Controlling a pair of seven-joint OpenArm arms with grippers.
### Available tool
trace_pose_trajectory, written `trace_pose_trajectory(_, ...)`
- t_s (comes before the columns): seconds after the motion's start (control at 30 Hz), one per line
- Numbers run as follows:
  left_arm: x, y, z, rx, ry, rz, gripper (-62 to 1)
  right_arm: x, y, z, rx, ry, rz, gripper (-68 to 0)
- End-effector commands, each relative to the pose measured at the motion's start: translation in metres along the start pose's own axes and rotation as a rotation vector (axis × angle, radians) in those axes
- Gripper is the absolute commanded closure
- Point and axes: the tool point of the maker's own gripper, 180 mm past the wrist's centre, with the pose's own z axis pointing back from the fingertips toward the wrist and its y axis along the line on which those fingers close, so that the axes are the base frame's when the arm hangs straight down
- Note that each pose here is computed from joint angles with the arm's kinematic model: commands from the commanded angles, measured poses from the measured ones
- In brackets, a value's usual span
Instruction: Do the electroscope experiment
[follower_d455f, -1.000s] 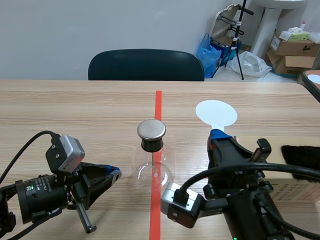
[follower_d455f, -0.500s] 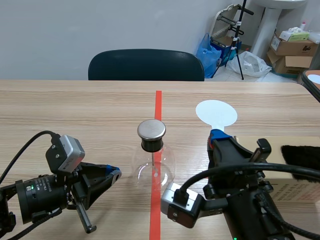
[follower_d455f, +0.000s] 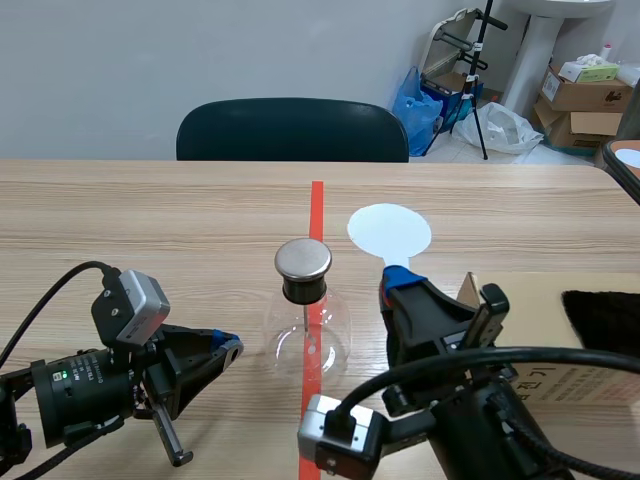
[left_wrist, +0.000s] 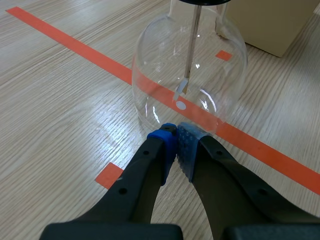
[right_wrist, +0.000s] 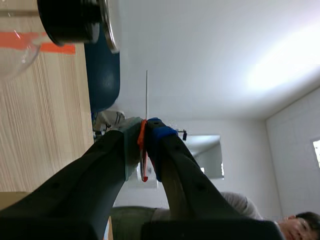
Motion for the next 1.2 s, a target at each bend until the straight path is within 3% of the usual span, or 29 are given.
trace_pose_trajectory(0.0,0.012,-0.002,-0.004,-0.008,-0.042,0.002,-3.0,0.003,-0.004,0.0,-0.015,-0.026,0.006,-1.3)
trace_pose_trajectory(0.2,0.012,-0.002,-0.004,-0.008,-0.042,0.002,-3.0,0.02,-0.004,0.001,-0.014,-0.123,0.006,-1.3)
trace_pose_trajectory(0.5,0.012,-0.002,-0.004,-0.008,-0.042,0.002,-3.0,0.037,-0.002,0.004,-0.005,-0.214,0.007,-1.3)
trace_pose_trajectory(1.17,0.012,-0.002,-0.004,-0.008,-0.043,0.002,-3.0,0.038,0.001,0.004,0.009,-0.225,0.011,-1.3)
